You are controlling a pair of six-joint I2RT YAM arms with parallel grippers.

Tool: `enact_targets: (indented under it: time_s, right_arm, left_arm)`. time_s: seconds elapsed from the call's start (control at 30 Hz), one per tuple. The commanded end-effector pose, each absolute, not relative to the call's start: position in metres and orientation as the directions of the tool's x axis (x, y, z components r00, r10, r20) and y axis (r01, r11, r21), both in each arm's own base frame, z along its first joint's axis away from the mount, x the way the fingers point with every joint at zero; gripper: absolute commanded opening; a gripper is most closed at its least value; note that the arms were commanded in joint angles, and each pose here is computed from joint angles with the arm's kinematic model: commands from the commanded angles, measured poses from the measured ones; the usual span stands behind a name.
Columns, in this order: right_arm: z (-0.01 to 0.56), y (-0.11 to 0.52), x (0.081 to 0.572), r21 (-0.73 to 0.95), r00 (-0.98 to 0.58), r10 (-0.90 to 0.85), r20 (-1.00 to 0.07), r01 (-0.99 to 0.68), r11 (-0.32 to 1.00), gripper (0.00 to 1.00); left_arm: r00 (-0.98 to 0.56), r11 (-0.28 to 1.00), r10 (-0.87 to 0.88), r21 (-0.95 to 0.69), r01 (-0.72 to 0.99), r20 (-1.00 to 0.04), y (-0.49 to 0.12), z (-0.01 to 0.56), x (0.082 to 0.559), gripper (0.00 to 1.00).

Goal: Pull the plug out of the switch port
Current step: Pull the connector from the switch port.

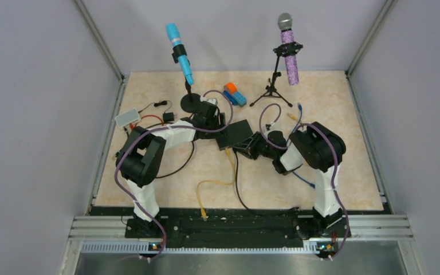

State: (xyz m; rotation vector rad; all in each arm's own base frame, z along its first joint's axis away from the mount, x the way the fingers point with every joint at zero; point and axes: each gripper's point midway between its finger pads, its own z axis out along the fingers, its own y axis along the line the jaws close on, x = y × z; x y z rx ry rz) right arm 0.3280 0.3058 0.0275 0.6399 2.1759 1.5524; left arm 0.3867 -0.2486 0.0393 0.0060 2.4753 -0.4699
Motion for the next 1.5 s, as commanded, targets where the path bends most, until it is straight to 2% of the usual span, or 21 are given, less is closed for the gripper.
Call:
enact_targets:
  time_s: [0.0,0.1,0.27,0.63,0.97,1.17,1.47]
  right_arm:
    - [0.020,0.301,0.325,0.938,-0.809,0.582,-0.079,0.137,0.317,0.21]
    - [0.020,0.300,0.323,0.937,-0.811,0.580,-0.083,0.135,0.323,0.21]
    - [0.023,0.303,0.326,0.940,-0.812,0.578,-0.084,0.128,0.316,0.30]
    - [0.020,0.309,0.337,0.938,-0.813,0.576,-0.089,0.127,0.324,0.30]
    - [0.018,0.304,0.331,0.932,-0.814,0.573,-0.097,0.128,0.340,0.21]
    - [0.020,0.305,0.331,0.933,-0.818,0.566,-0.101,0.120,0.340,0.31]
    - [0.019,0.310,0.342,0.937,-0.819,0.566,-0.096,0.118,0.329,0.30]
  left_arm:
    - [-0.855,0.959,-0.039,-0.259,0.113,-0.518,-0.232,0.020,0.363,0.67]
    - [-0.856,0.959,-0.039,-0.260,0.112,-0.515,-0.232,0.019,0.363,0.67]
    - [-0.854,0.958,-0.039,-0.261,0.115,-0.519,-0.232,0.021,0.363,0.67]
    - [-0.852,0.957,-0.036,-0.264,0.121,-0.522,-0.233,0.023,0.363,0.67]
    - [-0.852,0.956,-0.042,-0.270,0.119,-0.522,-0.233,0.021,0.362,0.67]
    - [-0.852,0.955,-0.040,-0.271,0.121,-0.522,-0.234,0.021,0.361,0.67]
    - [-0.859,0.945,-0.032,-0.296,0.141,-0.511,-0.239,0.023,0.358,0.67]
